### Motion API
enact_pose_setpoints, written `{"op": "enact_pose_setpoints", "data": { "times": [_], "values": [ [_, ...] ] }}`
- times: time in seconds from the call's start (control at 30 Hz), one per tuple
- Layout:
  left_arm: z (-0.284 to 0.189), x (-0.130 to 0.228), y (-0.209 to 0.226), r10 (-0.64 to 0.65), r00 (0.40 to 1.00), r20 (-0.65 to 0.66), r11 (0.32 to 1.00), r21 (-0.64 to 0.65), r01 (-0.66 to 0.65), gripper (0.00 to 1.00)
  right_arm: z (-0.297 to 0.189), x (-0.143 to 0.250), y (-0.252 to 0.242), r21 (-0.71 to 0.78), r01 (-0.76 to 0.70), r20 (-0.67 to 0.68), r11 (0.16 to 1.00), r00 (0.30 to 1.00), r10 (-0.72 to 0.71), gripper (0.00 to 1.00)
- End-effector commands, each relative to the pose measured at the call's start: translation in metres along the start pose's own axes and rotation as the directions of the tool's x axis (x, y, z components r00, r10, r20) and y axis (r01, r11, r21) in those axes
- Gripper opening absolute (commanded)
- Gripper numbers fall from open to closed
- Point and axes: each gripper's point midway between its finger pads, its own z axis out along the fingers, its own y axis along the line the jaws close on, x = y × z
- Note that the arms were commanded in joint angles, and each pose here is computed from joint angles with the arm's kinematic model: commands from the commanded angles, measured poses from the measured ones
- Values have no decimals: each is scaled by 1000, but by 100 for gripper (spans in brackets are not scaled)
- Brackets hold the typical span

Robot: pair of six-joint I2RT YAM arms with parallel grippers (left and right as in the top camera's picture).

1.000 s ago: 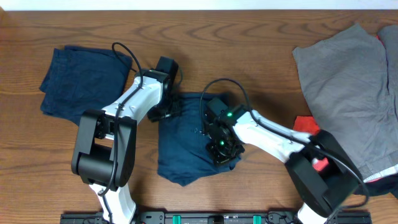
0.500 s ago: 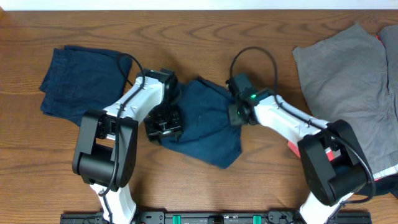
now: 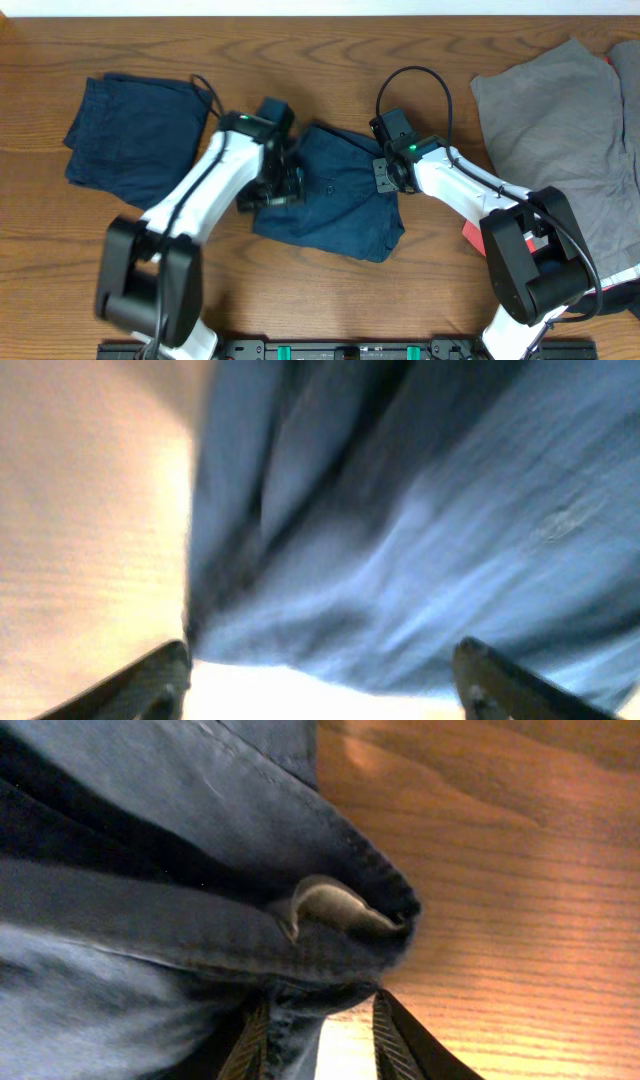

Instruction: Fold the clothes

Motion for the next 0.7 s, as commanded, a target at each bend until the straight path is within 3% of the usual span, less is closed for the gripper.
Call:
{"op": "enact_pose_setpoints", "data": {
  "times": [0.0, 0.1, 0.27, 0.5, 0.67],
  "values": [
    [-29, -40, 3, 143, 970, 196, 990, -32, -140, 95, 6, 6, -3, 20, 20, -30, 1000, 999, -20, 34],
    [-28, -56, -7, 246, 936, 250, 968, -23, -248, 100, 6, 8, -2, 11, 21, -43, 1000, 999, -20, 35],
    [0, -60, -30, 395, 891, 223, 906, 68, -418, 98, 6, 11, -1, 2, 22, -55, 1000, 998, -21, 36],
    [35, -82, -6, 354, 914, 197, 932, 8, -362, 98, 6, 16, -2, 6, 24, -72, 1000, 997, -23, 36],
    [56, -84, 4, 307, 939, 155, 948, 38, -316, 98, 6, 18, -2, 9, 25, -80, 1000, 996, -24, 36]
  ]
}}
